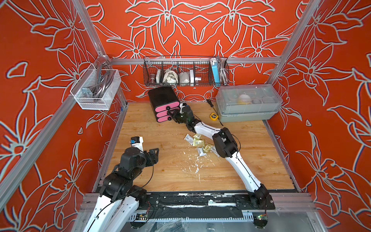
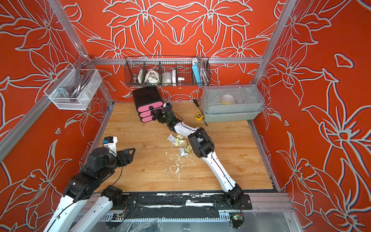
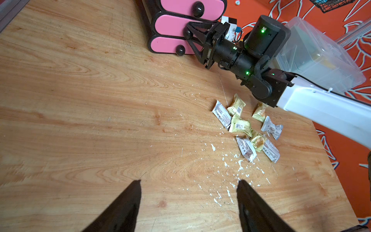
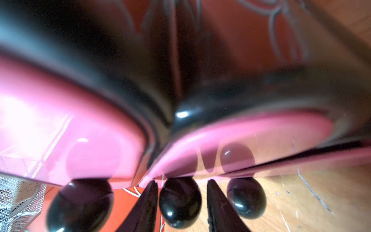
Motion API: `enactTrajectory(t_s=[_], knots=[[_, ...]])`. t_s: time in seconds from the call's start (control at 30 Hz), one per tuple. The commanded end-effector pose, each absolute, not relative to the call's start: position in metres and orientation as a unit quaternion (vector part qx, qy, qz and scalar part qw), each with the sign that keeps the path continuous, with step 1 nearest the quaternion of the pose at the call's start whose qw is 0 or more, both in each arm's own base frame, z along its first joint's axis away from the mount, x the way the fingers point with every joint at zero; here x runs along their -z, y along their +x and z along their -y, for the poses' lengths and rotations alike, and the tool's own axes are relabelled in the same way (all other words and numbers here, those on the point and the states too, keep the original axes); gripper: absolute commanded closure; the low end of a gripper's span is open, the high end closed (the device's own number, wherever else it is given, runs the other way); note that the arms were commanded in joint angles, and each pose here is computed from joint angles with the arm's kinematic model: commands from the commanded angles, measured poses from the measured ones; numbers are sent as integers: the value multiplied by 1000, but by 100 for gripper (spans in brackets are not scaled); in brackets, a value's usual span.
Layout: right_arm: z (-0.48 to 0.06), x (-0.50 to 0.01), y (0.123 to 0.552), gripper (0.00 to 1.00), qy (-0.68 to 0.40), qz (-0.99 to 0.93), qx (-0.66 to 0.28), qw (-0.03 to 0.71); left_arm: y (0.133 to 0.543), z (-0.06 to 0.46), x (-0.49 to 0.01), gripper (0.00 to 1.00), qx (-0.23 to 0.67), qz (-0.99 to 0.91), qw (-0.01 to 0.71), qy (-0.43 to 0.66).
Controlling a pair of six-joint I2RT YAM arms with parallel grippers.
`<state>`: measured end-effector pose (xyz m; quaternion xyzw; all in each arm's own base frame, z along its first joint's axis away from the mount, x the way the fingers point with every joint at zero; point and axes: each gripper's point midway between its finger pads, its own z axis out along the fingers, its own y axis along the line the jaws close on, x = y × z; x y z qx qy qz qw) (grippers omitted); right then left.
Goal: Place the cookies into the drawer by color
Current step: Open the drawer in the storage box.
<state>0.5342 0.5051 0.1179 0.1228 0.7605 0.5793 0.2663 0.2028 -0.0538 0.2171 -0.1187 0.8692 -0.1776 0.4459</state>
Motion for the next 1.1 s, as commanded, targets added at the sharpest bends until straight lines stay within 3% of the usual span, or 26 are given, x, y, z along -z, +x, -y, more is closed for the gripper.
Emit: enactTrajectory(t_s=[0.0,0.13,0.4,0.6,1.07], knots=[[-517,-106,527,56,118,-759,-590,249,205,54,-223,24,182,-862,458,-117],[-519,-108,525,56,120,-755,-596,244,205,55,-223,21,183,-862,458,-115],[-515,-115,521,73,118,-752,-598,251,205,54,-224,14,184,-860,461,-116],[-495,-126,500,74,105,-754,-589,270,204,55,-226,1,188,-856,468,-114],[-453,-93,427,71,92,-781,-559,263,204,54,-226,1,188,-854,471,-116]])
